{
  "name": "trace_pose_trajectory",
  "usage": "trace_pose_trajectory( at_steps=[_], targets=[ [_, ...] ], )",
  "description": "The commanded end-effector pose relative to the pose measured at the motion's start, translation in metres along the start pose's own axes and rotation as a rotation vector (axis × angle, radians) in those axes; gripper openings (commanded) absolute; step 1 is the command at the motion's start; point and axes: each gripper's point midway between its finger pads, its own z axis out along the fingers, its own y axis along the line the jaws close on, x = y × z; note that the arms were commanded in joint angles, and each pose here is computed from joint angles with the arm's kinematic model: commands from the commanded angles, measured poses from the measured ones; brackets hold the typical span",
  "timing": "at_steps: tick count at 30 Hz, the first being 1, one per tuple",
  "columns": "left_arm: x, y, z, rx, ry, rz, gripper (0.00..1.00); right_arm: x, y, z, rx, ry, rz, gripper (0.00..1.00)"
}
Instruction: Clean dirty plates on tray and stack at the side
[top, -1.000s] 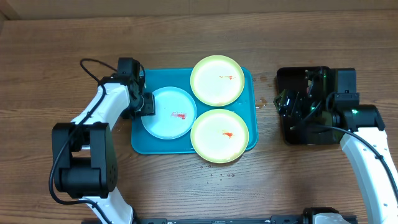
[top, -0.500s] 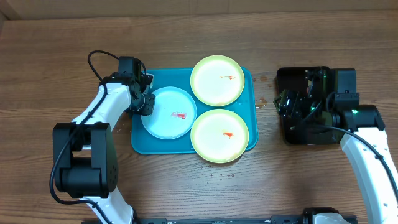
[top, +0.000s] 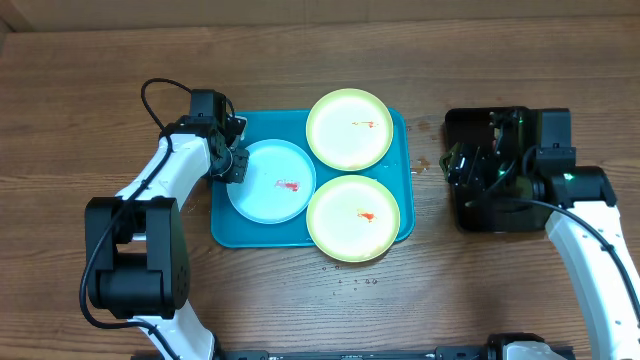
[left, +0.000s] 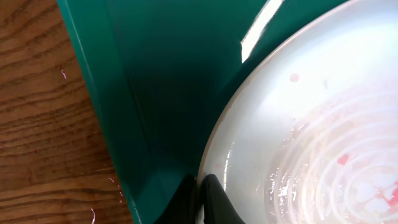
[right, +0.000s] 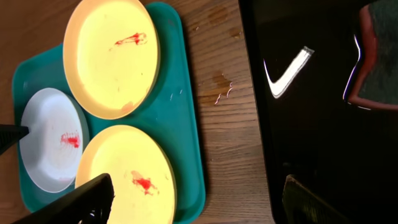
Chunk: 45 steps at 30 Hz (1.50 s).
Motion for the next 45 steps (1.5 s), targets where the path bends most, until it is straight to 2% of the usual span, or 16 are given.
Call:
trace_pose_trajectory(
  at_steps=[1, 3, 6, 14, 17, 20, 25, 27, 30, 37, 41, 45],
  targets=[
    [0.012, -0.003, 0.007, 0.000, 0.041, -0.003, 0.04, -0.008, 0.004, 0.003, -0.009, -0.005, -0.005, 0.86],
    [0.014, 0.000, 0.007, -0.017, 0.049, -0.060, 0.04, -0.010, 0.004, 0.005, -0.010, -0.012, 0.006, 0.84],
    [0.020, 0.006, 0.006, -0.039, 0.066, -0.234, 0.04, -0.019, 0.002, 0.001, 0.003, -0.043, 0.073, 0.82],
    [0.039, 0.000, 0.005, 0.013, 0.149, -0.390, 0.04, -0.055, 0.005, -0.036, 0.049, -0.096, 0.095, 0.79],
    [0.041, -0.002, 0.004, 0.038, 0.158, -0.399, 0.04, -0.065, 0.006, -0.042, 0.068, -0.070, 0.081, 0.79],
    [0.040, -0.003, 0.004, 0.041, 0.155, -0.398, 0.15, -0.071, 0.006, -0.040, 0.077, -0.047, 0.081, 0.80],
    [0.035, -0.018, 0.004, 0.139, 0.140, -0.299, 0.15, -0.070, 0.003, -0.031, 0.085, -0.023, 0.089, 0.80],
    [0.033, -0.021, 0.005, 0.155, 0.127, -0.277, 0.14, -0.071, 0.001, -0.030, 0.094, -0.025, 0.089, 0.80],
    [0.032, -0.019, 0.008, 0.146, 0.113, -0.276, 0.04, -0.072, -0.003, -0.031, 0.121, -0.032, 0.090, 0.80],
    [0.033, -0.005, 0.010, 0.081, 0.106, -0.283, 0.04, -0.072, -0.027, -0.019, 0.231, -0.019, 0.105, 0.74],
    [0.038, 0.000, 0.010, 0.074, 0.122, -0.303, 0.04, -0.073, -0.062, 0.003, 0.354, 0.023, 0.136, 0.71],
    [0.040, -0.001, 0.009, 0.075, 0.132, -0.303, 0.04, -0.074, -0.098, 0.022, 0.401, 0.067, 0.166, 0.69]
  ],
)
